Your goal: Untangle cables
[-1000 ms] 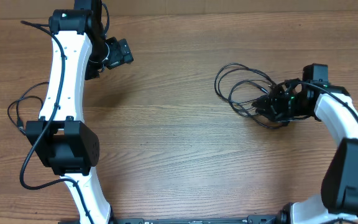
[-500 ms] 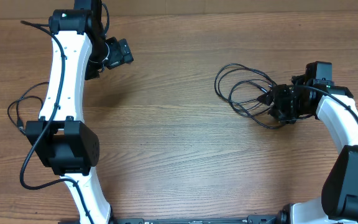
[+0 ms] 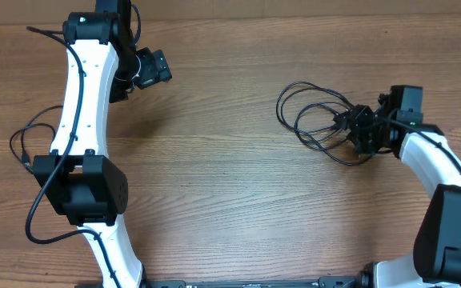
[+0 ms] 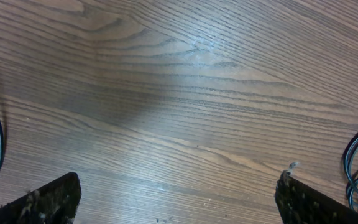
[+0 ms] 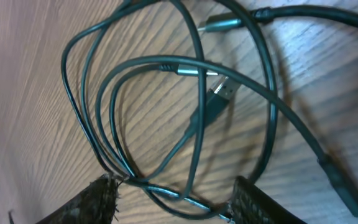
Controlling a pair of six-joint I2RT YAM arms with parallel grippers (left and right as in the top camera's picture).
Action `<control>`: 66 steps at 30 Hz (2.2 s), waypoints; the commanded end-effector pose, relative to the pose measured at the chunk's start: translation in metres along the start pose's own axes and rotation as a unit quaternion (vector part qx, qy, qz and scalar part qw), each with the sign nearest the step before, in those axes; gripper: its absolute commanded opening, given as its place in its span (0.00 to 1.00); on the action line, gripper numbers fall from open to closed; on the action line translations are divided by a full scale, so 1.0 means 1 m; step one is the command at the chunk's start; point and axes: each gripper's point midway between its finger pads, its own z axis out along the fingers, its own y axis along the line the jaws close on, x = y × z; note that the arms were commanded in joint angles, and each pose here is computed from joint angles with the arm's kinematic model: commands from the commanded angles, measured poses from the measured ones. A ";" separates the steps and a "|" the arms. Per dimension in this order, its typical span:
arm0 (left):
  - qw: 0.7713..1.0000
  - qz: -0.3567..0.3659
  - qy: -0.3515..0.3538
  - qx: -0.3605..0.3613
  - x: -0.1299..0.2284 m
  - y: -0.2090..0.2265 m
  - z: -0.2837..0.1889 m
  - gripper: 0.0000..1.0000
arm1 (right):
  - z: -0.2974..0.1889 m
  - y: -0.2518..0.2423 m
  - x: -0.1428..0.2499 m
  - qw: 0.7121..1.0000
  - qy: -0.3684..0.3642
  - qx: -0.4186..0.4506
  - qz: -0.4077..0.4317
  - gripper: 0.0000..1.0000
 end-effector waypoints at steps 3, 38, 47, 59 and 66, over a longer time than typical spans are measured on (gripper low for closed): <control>1.000 -0.004 0.005 0.002 0.000 -0.001 0.003 1.00 | 0.010 0.005 0.008 1.000 -0.017 -0.005 -0.012 0.58; 1.000 -0.004 0.005 0.002 0.000 -0.001 0.003 1.00 | 0.029 0.034 0.051 1.000 0.004 0.007 0.010 0.38; 1.000 -0.004 0.005 0.002 0.000 -0.001 0.003 1.00 | 0.040 0.023 0.040 0.998 -0.026 0.030 0.051 0.38; 1.000 -0.004 0.005 0.002 0.000 -0.001 0.003 0.99 | 0.068 -0.001 0.040 0.996 -0.025 0.062 0.066 0.33; 1.000 -0.004 0.005 0.002 0.000 -0.001 0.003 0.99 | 0.068 0.000 0.040 0.996 -0.026 0.061 0.064 0.13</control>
